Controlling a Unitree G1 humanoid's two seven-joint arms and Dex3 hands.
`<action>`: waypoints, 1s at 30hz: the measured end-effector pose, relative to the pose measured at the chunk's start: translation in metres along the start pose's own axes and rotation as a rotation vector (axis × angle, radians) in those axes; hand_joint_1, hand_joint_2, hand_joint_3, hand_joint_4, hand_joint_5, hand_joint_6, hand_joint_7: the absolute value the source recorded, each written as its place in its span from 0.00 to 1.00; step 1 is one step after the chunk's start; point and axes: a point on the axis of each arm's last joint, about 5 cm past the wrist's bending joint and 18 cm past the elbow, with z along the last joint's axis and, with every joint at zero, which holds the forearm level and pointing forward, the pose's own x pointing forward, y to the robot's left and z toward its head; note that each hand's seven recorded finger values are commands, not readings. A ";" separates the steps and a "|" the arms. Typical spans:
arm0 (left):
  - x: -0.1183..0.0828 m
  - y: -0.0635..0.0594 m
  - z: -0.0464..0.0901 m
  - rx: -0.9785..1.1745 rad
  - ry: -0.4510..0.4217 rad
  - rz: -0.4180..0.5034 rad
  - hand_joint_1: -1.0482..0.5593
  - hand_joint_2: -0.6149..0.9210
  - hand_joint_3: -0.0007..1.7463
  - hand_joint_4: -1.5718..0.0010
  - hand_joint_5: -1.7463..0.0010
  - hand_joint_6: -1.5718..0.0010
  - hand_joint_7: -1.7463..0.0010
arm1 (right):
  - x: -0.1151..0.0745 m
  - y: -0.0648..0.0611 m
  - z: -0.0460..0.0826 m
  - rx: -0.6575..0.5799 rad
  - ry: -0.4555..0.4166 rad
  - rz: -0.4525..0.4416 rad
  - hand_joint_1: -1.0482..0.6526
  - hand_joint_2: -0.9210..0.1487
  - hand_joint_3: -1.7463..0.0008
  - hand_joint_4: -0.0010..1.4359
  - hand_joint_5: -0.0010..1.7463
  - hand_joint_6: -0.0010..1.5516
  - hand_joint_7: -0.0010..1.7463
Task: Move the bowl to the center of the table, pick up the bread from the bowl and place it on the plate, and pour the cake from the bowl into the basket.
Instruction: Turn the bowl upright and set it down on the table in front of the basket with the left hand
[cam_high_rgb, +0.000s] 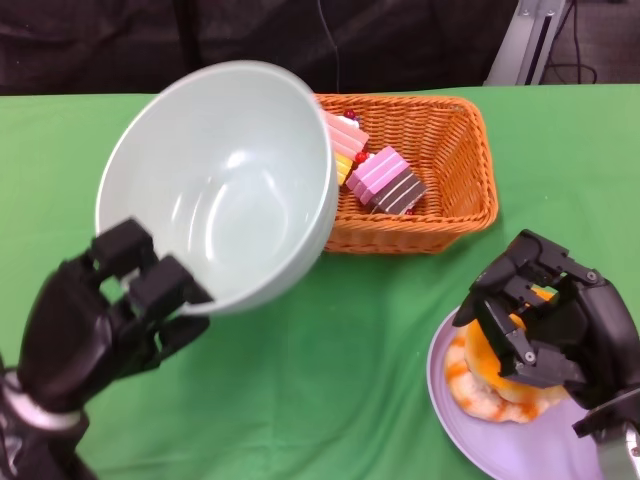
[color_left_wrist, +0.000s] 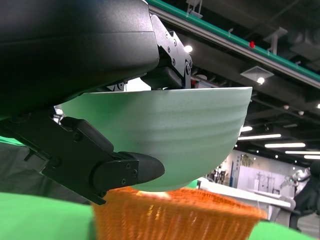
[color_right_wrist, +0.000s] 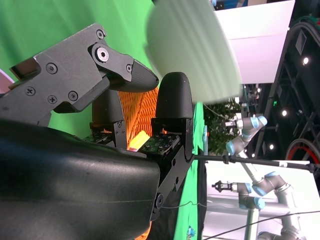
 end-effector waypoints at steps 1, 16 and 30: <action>-0.005 -0.001 0.001 -0.002 -0.004 -0.011 0.62 0.83 0.50 0.58 0.00 0.66 0.06 | 0.001 0.000 0.001 0.000 -0.003 0.001 0.52 0.31 0.46 0.51 0.93 0.40 0.76; -0.024 0.002 0.004 -0.012 -0.038 -0.134 0.60 0.84 0.47 0.61 0.00 0.66 0.12 | 0.006 -0.002 0.003 0.003 -0.012 -0.004 0.50 0.30 0.48 0.54 0.91 0.43 0.74; -0.043 0.004 0.008 -0.048 -0.062 -0.289 0.52 1.00 0.25 0.66 0.00 0.72 0.08 | 0.006 -0.003 0.002 0.019 -0.005 -0.004 0.49 0.30 0.49 0.53 0.91 0.42 0.74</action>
